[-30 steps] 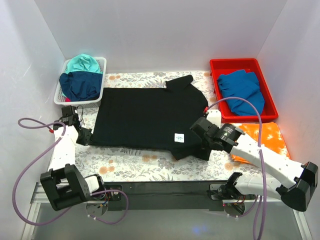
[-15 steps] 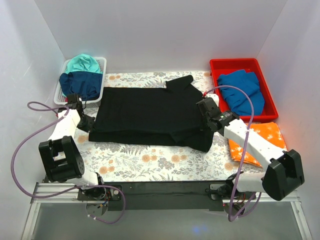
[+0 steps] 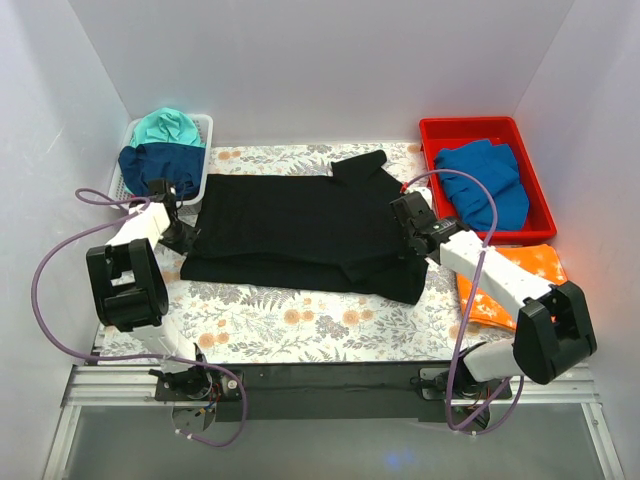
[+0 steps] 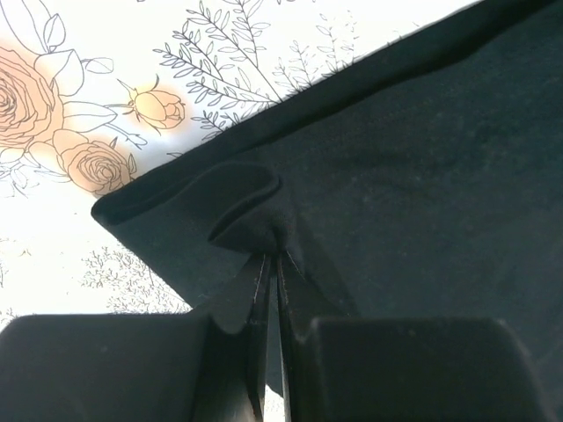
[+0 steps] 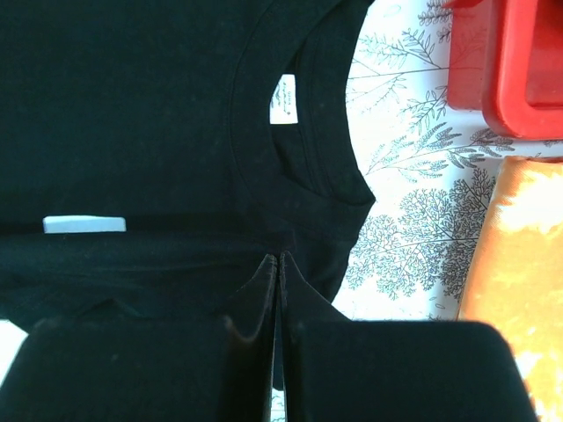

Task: Fold and stack the t-shirts
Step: Fold the tshirt

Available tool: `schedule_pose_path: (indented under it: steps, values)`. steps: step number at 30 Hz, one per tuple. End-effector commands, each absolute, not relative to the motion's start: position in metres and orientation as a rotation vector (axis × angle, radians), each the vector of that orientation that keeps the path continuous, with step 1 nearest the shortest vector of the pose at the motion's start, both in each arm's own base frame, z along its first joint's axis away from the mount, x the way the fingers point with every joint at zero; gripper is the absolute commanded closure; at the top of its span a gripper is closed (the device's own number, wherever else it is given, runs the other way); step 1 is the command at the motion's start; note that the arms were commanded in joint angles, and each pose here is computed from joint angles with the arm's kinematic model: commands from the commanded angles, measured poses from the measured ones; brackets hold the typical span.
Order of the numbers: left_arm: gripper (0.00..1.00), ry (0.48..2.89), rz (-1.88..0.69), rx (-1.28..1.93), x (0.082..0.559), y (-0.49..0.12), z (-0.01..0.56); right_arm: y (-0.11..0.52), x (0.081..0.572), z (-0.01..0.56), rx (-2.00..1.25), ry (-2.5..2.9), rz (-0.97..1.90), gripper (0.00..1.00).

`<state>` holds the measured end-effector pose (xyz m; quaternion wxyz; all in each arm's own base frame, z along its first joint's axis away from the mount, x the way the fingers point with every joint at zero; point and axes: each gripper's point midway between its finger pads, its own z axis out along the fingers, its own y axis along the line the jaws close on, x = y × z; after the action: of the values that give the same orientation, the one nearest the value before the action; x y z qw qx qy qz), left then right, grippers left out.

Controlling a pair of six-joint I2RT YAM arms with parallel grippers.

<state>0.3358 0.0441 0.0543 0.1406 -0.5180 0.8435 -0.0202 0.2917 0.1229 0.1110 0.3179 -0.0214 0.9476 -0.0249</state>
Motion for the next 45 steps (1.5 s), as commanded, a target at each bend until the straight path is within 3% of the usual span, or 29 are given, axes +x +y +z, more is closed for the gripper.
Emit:
schedule_pose_path:
  steps: [1,7,8,10,11,14,18,23,38,45]
  values:
    - [1.0,2.402,-0.057,-1.469,0.35,0.049,0.063,0.125,0.305,0.113,-0.033,2.475,-0.062,0.99]
    - [0.98,2.42,-0.067,-1.478,0.356,0.048,0.056,0.123,0.314,0.102,-0.029,2.5,-0.07,0.99]
    - [0.83,2.419,-0.071,-1.47,0.359,0.048,0.056,0.121,0.317,0.101,-0.016,2.499,-0.071,0.99]
    - [0.75,2.39,-0.116,-1.427,0.372,0.048,0.062,0.12,0.324,0.097,-0.004,2.5,-0.071,0.96]
    - [0.63,2.377,-0.143,-1.404,0.378,0.046,0.066,0.117,0.33,0.097,0.006,2.494,-0.073,0.93]
    - [0.52,2.312,-0.179,-1.313,0.398,0.048,0.082,0.121,0.359,0.099,0.024,2.469,-0.028,0.75]
    - [0.51,2.29,-0.147,-1.285,0.405,0.055,0.096,0.128,0.402,0.095,-0.025,2.465,-0.063,0.64]
    - [0.5,2.319,-0.15,-1.27,0.383,0.046,0.098,0.135,0.427,0.117,-0.051,2.412,-0.063,0.61]
    - [0.5,2.43,-0.239,-1.341,0.314,0.009,0.063,0.158,0.277,0.079,-0.199,2.603,0.141,0.61]
    - [0.51,2.503,-0.151,-1.502,0.283,0.007,0.032,0.149,0.237,0.05,-0.193,2.688,0.177,0.61]
